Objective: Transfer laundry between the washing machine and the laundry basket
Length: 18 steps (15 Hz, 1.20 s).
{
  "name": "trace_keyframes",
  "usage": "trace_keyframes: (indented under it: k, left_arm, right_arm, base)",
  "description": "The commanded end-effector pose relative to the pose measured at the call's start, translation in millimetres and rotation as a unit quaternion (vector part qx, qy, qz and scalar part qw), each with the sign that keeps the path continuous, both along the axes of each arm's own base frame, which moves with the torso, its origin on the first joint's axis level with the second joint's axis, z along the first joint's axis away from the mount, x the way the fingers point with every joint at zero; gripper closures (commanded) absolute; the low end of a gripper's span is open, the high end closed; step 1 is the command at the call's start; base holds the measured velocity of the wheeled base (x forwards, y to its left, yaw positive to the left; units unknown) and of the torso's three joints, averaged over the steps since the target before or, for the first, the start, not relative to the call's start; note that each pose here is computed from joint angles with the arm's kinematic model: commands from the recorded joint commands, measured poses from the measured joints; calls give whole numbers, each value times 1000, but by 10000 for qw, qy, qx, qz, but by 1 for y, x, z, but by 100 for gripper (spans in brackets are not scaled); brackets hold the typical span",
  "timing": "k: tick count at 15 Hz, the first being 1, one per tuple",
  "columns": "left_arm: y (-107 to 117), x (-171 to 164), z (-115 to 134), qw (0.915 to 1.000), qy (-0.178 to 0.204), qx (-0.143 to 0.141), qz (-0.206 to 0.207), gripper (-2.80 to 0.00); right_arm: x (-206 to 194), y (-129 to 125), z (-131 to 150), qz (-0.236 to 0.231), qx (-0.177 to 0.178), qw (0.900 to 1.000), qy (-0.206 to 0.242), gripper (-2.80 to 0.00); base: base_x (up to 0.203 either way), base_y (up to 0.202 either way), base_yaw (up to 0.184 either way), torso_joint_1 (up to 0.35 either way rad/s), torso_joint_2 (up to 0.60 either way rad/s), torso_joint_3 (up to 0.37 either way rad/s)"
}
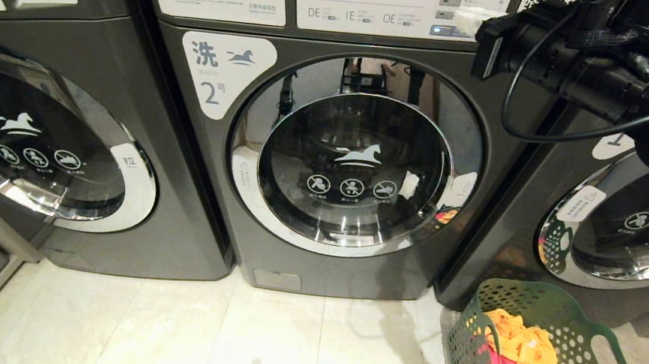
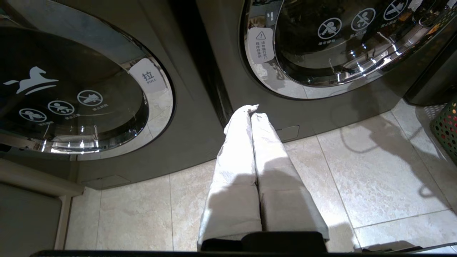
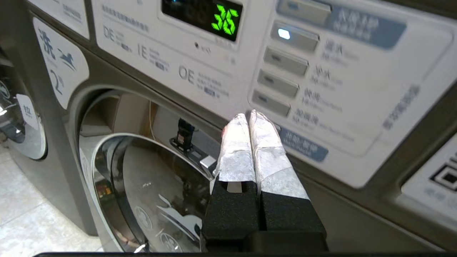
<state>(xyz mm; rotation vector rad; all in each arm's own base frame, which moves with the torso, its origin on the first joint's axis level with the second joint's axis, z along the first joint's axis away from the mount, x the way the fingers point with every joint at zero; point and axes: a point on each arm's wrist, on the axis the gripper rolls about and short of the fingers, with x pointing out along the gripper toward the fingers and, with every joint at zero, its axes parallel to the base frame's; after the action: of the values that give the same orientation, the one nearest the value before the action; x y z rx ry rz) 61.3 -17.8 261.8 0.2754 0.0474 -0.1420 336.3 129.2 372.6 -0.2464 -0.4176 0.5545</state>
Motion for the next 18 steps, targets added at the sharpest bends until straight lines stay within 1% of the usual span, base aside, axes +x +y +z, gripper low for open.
trace_keyframes:
  k: [1, 5, 12, 16, 18]
  left_arm:
    - [1, -2, 0, 10000, -32, -3, 12, 0]
    - [2, -4, -4, 10000, -7, -1, 12, 0]
    - [1, -4, -10, 10000, 78, 23, 13, 0]
    - [1, -3, -12, 9999, 115, 29, 14, 0]
    - [1, -3, -13, 9999, 123, 24, 18, 0]
  right_arm:
    - [2, 2, -6, 21, -38, 10000, 66, 0]
    - [12, 5, -16, 2, -82, 9998, 161, 0]
    - [23, 8, -23, -18, -96, 9997, 230, 0]
    - [26, 9, -17, -9, -41, 10000, 89, 0]
    - [27, 9, -17, -9, -45, 9999, 100, 0]
  base:
    - [0, 0, 0, 0, 0, 0]
    - [0, 0, 0, 0, 0, 0]
    - [0, 0, 0, 0, 0, 0]
    - [0, 0, 0, 0, 0, 0]
    - [0, 0, 0, 0, 0, 0]
